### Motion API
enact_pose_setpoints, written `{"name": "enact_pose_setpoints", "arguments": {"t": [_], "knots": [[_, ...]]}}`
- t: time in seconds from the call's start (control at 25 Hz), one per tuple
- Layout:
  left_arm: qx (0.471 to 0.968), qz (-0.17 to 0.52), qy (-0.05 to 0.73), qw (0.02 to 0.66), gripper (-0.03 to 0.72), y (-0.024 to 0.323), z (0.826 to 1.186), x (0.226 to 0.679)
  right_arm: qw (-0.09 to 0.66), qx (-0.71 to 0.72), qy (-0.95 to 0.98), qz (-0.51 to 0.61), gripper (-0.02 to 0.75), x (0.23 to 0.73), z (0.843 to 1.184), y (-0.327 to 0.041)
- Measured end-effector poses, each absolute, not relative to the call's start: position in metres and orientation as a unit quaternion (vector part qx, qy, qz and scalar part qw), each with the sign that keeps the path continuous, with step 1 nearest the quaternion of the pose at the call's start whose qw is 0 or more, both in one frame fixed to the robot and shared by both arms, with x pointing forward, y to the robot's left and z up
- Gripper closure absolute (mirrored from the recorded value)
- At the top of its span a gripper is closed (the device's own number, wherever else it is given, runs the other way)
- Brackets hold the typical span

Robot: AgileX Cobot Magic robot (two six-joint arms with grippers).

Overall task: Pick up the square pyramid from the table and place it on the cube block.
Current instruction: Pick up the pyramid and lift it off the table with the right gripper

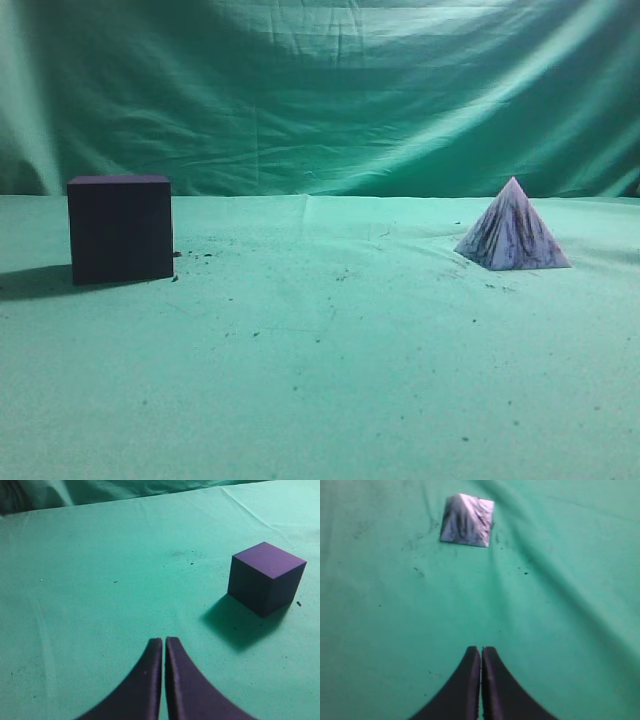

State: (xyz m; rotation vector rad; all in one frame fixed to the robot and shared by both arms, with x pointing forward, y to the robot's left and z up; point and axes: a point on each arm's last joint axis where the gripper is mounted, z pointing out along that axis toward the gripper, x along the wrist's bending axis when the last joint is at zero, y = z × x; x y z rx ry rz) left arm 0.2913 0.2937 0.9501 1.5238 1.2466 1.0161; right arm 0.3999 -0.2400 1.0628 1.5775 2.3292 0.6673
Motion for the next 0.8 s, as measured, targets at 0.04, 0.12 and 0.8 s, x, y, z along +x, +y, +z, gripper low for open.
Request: {"name": "enact_pose_setpoints", "arguments": {"t": [0.04,0.12,0.8], "knots": [[0.615,0.410,0.503,0.447,0.688,0.294,0.950,0.291,0.119,0.535,0.808,0.218,0.738,0.408,1.062,-0.232],[0.615,0.410,0.503,0.447,0.688,0.294,0.950,0.291,0.116,0.529,0.819,0.192,0.738,0.426,1.060,-0.217],[0.615,0.410,0.503,0.447,0.688,0.294,0.950,0.291,0.058,0.558,0.816,0.140,0.093,0.539,0.994,-0.151]]}}
